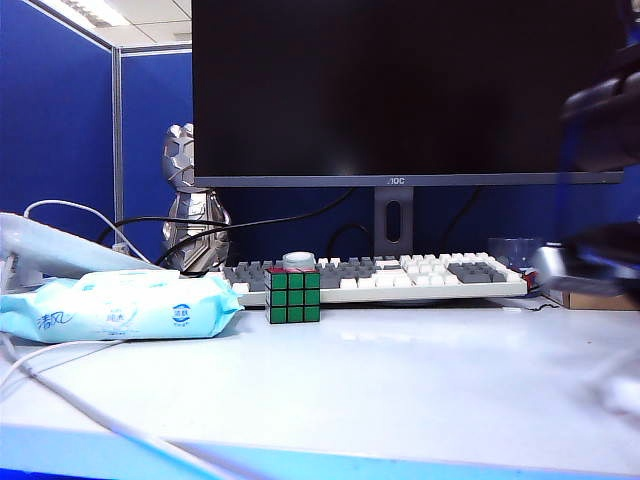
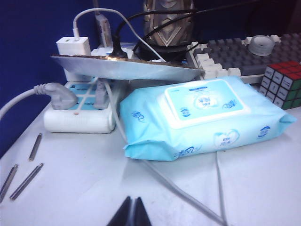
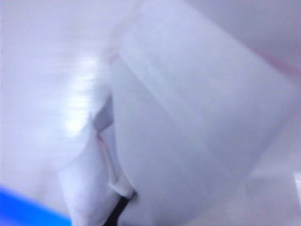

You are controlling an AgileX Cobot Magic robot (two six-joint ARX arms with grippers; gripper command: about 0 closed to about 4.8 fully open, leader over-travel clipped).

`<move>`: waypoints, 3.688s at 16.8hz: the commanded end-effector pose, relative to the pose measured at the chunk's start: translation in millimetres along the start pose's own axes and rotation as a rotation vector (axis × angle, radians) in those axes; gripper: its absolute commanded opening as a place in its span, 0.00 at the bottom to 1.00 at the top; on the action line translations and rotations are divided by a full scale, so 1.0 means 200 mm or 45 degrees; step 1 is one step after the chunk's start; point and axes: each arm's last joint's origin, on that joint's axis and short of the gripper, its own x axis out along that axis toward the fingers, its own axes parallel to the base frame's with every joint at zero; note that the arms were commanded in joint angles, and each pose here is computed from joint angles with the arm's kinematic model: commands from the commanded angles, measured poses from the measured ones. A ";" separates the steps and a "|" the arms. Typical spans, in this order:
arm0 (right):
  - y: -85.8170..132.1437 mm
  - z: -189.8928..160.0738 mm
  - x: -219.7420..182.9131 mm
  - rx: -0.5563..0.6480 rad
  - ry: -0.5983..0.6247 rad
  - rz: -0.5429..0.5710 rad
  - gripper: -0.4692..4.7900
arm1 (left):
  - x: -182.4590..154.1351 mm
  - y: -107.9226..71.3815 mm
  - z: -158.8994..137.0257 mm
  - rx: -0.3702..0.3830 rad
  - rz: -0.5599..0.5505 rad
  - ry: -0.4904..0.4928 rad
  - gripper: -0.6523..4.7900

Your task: Use the wet wipes on the table to wipe the cherry juice off the table, then put the wipes back on the table.

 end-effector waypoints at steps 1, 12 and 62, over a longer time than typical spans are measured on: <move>0.09 -0.01 0.05 -0.120 0.029 0.130 0.09 | 0.00 0.00 -0.01 -0.001 0.004 0.014 0.16; -0.36 0.03 0.04 0.359 -0.029 -0.513 0.09 | 0.00 0.00 -0.01 0.000 0.005 0.014 0.16; 0.22 0.38 0.07 -0.399 -0.102 -0.108 0.09 | 0.00 0.00 -0.01 0.000 0.005 0.014 0.16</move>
